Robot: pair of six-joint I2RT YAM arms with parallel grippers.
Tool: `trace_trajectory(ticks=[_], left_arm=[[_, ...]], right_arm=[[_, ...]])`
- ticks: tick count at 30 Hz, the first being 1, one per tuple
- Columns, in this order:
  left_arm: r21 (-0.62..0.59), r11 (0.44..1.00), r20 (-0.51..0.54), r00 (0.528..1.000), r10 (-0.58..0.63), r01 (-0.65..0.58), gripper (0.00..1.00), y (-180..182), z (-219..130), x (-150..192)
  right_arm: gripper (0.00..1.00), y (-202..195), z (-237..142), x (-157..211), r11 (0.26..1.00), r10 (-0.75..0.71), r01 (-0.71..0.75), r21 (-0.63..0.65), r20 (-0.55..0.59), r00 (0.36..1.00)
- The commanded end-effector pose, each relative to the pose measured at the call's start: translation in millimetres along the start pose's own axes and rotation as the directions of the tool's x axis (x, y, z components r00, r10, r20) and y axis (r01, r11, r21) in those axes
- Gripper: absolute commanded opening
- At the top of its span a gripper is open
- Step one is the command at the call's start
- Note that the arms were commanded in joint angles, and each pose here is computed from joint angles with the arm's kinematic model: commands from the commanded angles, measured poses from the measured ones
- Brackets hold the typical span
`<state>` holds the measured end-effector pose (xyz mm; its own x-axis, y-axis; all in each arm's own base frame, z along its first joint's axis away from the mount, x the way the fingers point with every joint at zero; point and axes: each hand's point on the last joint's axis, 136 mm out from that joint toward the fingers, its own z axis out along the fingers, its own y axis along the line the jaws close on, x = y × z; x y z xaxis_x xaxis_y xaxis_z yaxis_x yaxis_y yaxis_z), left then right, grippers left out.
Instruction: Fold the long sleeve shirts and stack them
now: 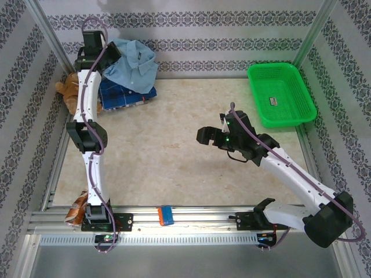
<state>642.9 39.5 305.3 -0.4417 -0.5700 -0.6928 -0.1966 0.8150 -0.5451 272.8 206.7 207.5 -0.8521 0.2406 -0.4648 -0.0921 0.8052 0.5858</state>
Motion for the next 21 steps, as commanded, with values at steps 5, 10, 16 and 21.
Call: trace_trajectory(ticks=[5,10,16,21], left_arm=[[-0.079,0.991,0.067,0.992,-0.104,0.11,0.0,63,1,-31],[-0.191,0.97,0.014,0.989,-0.15,0.149,0.0,111,8,-14],[-0.28,0.941,-0.061,0.975,-0.213,0.188,0.0,153,15,15],[-0.354,0.919,-0.131,0.964,-0.232,0.173,0.0,176,23,46]], right_arm=[[0.98,12,27,-10,1.0,0.014,-0.014,-0.001,0.019,1.0],[0.98,33,48,-19,1.0,-0.018,0.018,-0.013,-0.003,1.0],[0.98,57,70,-31,0.998,-0.047,0.046,-0.038,-0.026,0.999],[0.98,70,80,-35,0.997,-0.059,0.057,-0.054,-0.039,0.997]])
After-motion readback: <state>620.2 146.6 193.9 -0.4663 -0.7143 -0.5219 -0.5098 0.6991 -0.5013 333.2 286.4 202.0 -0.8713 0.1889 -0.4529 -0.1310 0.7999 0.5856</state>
